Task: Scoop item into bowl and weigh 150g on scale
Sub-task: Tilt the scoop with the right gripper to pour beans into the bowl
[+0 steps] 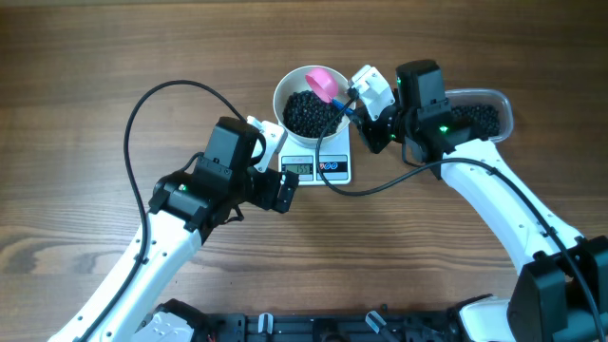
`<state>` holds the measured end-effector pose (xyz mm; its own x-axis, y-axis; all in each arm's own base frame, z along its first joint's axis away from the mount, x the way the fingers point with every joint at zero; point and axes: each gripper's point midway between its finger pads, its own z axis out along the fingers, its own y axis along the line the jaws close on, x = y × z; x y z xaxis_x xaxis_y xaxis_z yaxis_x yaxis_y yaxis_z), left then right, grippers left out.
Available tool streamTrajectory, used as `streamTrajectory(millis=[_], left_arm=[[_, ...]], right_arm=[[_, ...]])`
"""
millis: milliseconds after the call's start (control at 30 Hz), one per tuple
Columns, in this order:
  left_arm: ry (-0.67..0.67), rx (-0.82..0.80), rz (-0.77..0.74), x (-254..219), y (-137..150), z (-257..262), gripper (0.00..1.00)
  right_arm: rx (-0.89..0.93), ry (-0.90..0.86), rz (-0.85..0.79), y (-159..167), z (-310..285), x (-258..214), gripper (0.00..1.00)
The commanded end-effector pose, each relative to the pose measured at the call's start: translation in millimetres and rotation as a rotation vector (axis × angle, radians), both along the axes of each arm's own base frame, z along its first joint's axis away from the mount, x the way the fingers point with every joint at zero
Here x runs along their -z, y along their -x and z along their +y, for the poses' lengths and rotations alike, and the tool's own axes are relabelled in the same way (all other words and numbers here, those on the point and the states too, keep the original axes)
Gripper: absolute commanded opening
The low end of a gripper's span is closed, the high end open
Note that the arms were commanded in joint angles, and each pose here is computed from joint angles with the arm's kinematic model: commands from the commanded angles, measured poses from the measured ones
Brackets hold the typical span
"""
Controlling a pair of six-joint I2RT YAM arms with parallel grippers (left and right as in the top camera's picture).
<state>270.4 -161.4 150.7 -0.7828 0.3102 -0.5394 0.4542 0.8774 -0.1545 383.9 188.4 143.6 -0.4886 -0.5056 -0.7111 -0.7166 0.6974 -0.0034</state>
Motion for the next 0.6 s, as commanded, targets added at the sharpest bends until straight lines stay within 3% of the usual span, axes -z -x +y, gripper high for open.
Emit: streamTrajectory(millis=[0,567], left_arm=[[0.002,-0.002,-0.017,-6,-4,-2,1.0],[0.002,-0.002,-0.017,-6,-4,-2,1.0]], right_arm=[[-0.004,0.029,-0.005,-3,-1,6,0.04],[-0.066,0.189,0.012,12,7,33,0.04]])
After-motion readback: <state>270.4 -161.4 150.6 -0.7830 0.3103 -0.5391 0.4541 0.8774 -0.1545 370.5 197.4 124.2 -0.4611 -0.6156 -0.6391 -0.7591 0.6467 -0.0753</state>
